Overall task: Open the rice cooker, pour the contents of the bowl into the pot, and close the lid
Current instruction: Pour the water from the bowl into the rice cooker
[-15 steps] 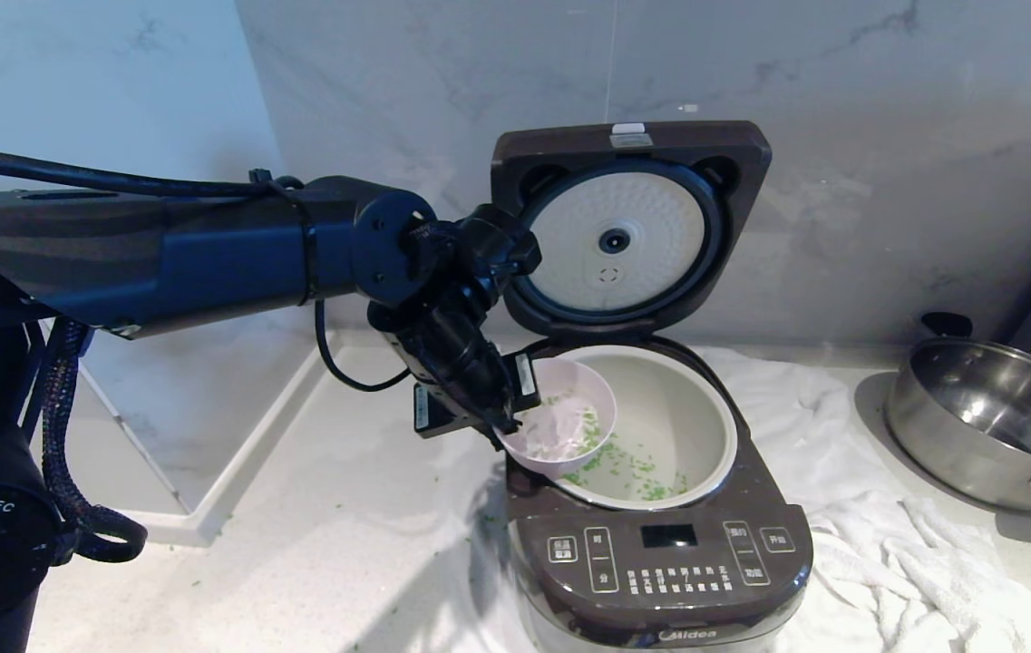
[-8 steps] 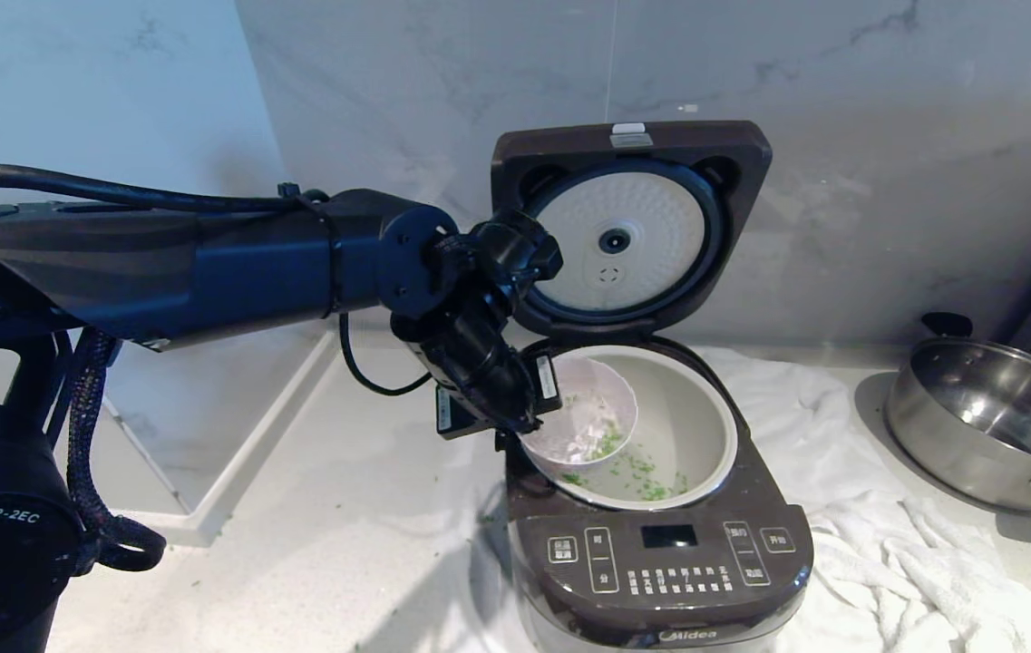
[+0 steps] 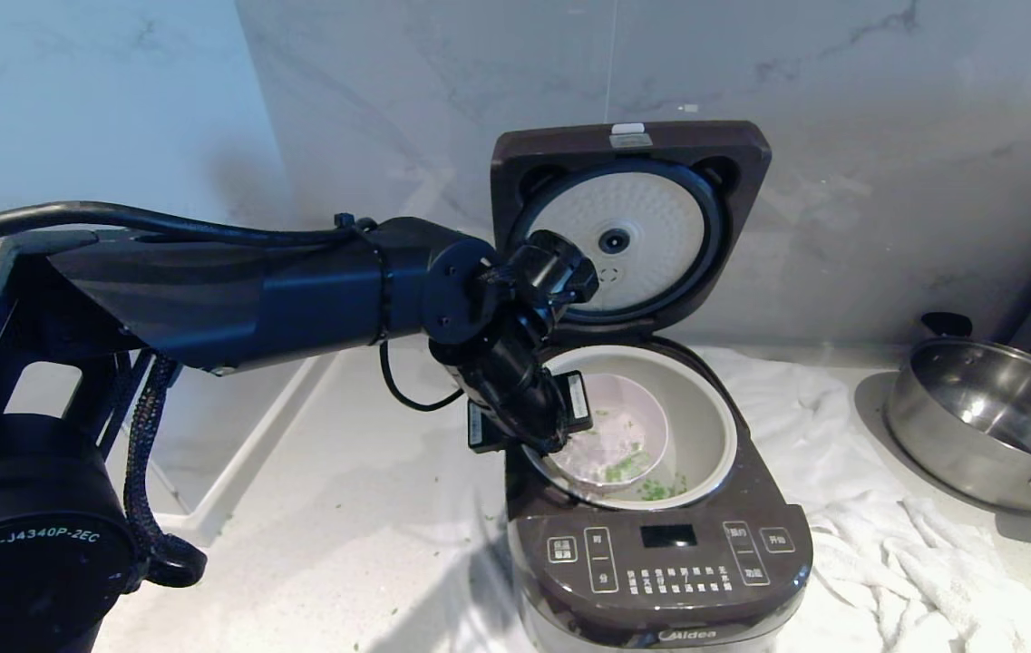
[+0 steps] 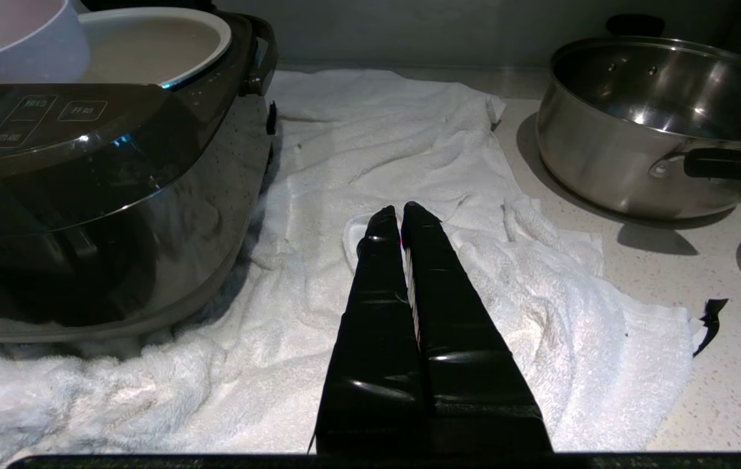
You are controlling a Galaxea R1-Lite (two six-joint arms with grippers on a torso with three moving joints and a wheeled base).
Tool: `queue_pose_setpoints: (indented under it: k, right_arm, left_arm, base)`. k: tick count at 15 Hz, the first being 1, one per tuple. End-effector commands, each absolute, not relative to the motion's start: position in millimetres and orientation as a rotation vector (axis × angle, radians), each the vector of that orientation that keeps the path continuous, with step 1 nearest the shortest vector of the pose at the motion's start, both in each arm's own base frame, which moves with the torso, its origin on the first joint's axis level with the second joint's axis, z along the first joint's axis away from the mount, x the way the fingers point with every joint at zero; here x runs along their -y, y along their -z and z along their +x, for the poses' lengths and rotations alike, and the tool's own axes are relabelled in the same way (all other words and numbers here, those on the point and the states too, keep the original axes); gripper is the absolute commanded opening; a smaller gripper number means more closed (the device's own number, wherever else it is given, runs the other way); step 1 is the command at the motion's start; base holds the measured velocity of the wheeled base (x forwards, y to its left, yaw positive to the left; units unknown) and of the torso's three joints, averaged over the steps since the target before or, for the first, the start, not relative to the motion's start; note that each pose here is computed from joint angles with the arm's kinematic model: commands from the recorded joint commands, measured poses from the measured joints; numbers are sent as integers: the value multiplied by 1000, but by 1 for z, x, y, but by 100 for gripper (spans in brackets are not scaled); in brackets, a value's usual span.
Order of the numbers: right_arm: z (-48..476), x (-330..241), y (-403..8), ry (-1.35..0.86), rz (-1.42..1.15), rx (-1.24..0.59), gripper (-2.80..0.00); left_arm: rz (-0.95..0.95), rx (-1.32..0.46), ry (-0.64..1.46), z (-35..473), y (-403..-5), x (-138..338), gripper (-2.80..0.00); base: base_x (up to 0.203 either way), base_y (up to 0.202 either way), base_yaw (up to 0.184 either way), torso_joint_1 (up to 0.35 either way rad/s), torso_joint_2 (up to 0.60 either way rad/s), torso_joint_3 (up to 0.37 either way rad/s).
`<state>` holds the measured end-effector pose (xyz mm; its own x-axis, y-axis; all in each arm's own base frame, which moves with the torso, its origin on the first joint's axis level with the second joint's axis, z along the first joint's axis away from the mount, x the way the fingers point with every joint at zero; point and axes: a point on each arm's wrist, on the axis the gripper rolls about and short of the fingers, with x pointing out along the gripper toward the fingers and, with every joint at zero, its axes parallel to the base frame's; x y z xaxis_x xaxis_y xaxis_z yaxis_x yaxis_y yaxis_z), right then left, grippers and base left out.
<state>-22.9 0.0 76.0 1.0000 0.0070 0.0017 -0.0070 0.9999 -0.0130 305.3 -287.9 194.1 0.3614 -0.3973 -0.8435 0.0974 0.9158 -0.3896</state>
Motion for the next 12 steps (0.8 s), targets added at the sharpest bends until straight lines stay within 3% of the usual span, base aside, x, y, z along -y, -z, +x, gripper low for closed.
queue_pose_setpoints:
  k: [1,12]
  right_arm:
    - [-23,0,-76,-8,-14,2,-280]
    - [-23,0,-76,-8,-14,2,-280]
  left_arm:
    - [-299,-1163,321,308,-190,290,-280]
    - [-317,-1131,340,323,-168,304,-280]
  base:
    - [0,0,0,0,0,0]
    - [0,0,0,0,0,0]
